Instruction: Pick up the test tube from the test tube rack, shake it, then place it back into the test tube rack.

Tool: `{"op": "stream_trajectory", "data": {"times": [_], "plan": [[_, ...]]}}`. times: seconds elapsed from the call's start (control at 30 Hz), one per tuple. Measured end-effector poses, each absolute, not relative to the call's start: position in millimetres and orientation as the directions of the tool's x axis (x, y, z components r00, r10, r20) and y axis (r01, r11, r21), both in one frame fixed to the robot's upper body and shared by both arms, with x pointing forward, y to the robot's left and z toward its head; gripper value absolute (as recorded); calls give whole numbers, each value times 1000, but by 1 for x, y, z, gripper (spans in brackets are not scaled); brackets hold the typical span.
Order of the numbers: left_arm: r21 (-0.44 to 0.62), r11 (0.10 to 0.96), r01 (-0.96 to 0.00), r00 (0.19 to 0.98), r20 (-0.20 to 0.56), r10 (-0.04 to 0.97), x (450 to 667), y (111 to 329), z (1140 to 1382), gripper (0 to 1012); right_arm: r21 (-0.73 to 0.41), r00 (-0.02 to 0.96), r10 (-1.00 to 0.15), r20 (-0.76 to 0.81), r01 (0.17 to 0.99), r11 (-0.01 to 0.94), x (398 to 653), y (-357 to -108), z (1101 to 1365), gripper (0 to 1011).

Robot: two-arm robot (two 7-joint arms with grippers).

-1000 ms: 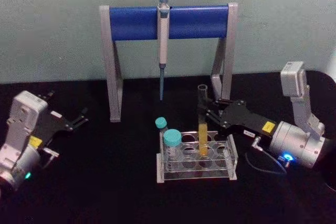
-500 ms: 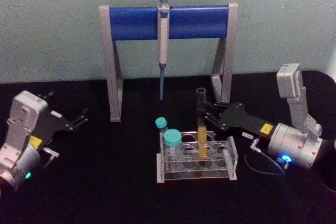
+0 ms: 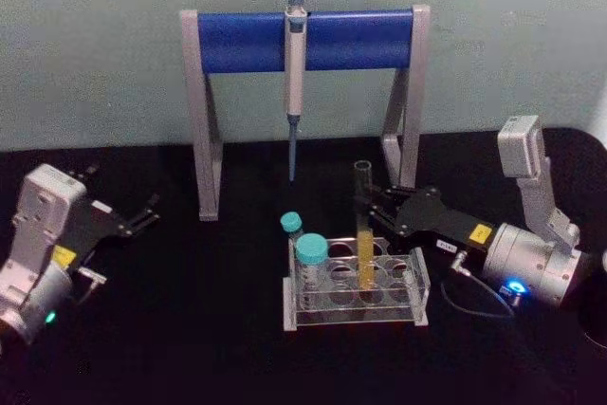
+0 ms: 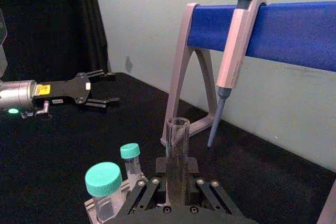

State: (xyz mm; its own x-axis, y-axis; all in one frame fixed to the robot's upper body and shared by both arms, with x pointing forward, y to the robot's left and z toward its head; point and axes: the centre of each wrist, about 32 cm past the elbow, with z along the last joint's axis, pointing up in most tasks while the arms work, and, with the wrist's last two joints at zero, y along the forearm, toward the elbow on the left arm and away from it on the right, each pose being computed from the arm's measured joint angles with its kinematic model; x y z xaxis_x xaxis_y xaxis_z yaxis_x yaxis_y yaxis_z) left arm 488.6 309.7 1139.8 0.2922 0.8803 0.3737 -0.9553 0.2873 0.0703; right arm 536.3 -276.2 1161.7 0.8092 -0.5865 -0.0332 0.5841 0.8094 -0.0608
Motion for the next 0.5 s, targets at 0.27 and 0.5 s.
{"op": "stream_trajectory", "data": {"times": [0.27,0.5], "plan": [[70,287,-955,292,374,880,489,310,1140,1001,-67,809,-587,-36,584,809,536,-276,1161,228],[70,287,-955,292,374,880,489,310,1140,1001,-69,807,-589,-34,586,807,536,-277,1162,228]]}}
